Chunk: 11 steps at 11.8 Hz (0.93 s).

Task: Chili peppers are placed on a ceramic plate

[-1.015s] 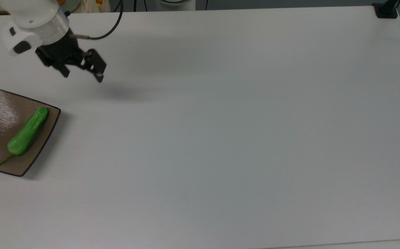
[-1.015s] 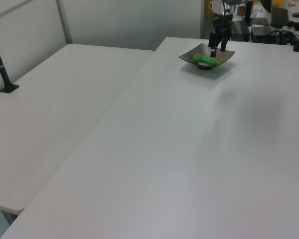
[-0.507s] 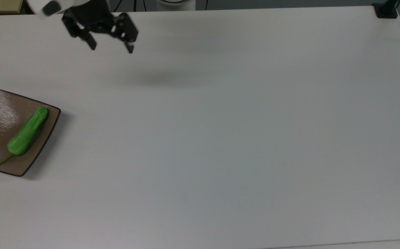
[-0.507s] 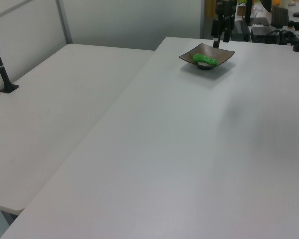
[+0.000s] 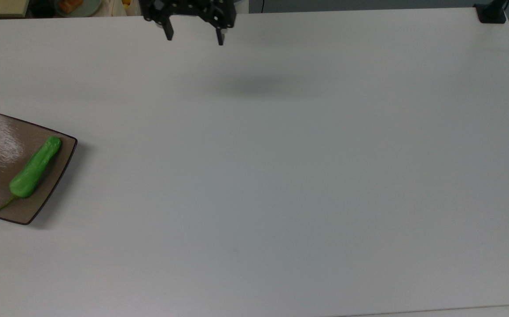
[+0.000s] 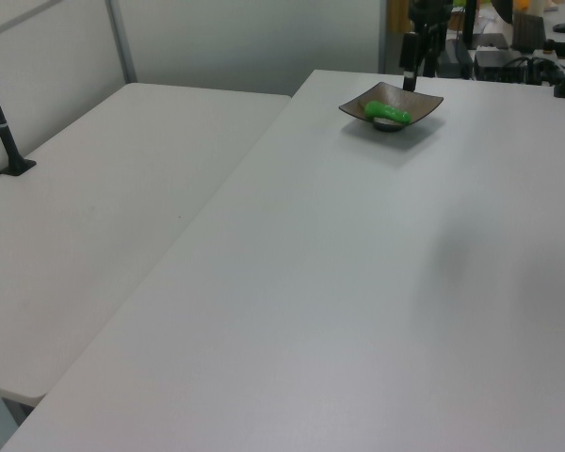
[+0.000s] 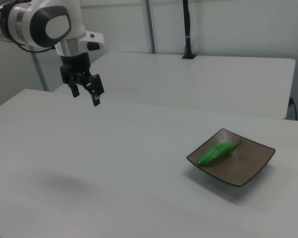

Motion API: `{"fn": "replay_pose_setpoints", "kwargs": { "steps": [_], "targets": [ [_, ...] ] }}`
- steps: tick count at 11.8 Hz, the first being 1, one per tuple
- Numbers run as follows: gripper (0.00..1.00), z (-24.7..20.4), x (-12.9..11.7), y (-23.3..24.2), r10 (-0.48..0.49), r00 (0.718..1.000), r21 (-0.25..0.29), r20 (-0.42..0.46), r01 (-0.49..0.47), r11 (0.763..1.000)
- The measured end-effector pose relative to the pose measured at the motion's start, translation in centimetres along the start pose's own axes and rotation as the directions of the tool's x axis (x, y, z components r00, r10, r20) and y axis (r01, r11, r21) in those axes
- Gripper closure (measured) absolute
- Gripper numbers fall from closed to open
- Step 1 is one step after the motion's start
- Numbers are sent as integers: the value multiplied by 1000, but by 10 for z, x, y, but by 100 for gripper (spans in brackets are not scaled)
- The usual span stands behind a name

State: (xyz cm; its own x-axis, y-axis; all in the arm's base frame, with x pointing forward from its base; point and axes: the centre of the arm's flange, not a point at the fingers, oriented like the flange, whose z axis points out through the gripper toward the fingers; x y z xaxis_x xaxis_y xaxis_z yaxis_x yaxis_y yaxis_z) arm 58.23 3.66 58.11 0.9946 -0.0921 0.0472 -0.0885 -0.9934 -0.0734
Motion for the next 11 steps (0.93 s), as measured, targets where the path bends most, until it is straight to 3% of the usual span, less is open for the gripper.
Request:
{"fn": "replay_pose_setpoints", "kwargs": {
  "steps": [3, 11],
  "targets": [
    [0, 5, -3, -24, -20, 1000, -11, -9, 20, 1000],
    [0, 15, -5, -19, -43, 999, -67, 4, 43, 997]
  ]
}}
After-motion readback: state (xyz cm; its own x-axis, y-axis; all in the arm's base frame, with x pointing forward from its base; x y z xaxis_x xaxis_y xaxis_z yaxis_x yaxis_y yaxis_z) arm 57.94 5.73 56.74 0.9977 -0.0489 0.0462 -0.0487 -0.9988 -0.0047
